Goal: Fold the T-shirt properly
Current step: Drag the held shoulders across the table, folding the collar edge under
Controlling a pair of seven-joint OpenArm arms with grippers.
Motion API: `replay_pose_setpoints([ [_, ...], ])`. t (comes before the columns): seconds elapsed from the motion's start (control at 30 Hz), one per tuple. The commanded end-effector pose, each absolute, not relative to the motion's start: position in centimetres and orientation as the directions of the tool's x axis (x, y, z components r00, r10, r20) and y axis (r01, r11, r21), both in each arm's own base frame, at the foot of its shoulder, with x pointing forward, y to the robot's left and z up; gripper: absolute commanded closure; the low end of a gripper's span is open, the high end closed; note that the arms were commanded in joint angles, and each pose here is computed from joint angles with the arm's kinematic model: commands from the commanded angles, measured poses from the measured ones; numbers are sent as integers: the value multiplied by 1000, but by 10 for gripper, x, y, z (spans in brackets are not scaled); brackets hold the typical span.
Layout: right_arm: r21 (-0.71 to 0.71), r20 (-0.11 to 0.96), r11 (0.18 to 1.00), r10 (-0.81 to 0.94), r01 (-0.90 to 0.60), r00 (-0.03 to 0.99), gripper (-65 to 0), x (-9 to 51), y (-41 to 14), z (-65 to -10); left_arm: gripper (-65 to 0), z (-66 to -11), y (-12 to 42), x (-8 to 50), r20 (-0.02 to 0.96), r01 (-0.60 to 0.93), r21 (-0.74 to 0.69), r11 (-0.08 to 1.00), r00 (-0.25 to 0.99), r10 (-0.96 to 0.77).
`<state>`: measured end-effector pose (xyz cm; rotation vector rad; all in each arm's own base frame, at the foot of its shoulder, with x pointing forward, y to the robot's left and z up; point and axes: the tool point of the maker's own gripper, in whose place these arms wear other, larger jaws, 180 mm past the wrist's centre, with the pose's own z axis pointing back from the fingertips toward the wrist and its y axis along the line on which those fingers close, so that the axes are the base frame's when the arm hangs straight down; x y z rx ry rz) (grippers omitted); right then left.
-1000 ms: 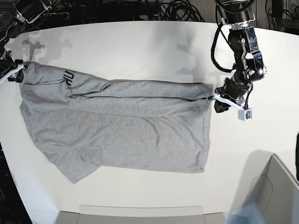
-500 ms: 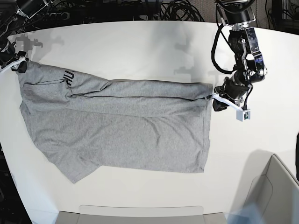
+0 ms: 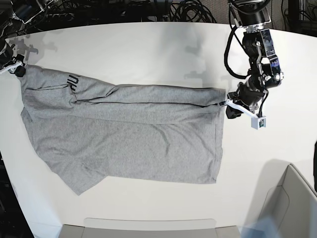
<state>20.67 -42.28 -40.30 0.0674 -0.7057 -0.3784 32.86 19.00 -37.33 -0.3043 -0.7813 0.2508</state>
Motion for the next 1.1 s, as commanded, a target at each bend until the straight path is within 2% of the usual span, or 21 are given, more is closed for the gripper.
replay_pose_setpoints([
  [0.0, 152, 632, 940, -331, 306, 701, -196, 213, -433, -393, -109, -358, 193, 338, 688, -94, -358, 929, 645, 331],
  [0.1, 158, 628, 938, -336, 308, 702, -196, 215, -432, -396, -122, -358, 193, 338, 687, -96, -360, 928, 646, 333],
  [0.3, 150, 629, 940, -330, 307, 704, -196, 214, -433, -394, -227, -372, 190, 325, 644, -106, -369, 924, 687, 336],
  [0.53, 146, 626, 940, -329, 307, 707, -196, 212, -434, -394, -226, -419, 189, 309, 512, -178, -443, 879, 755, 411],
  [0.8, 147, 620, 940, -331, 308, 711, -196, 210, -433, -396, -226, -418, 188, 309, 511, -167, -440, 882, 761, 399],
  [0.97, 150, 619, 940, -331, 307, 712, -196, 210, -431, -398, -226, -424, 150, 307, 499, -67, -440, 896, 811, 306],
  [1.07, 144, 605, 955, -291, 257, 741, -195, 219, -419, -402, -222, -428, 141, 305, 493, -42, -434, 900, 825, 276],
])
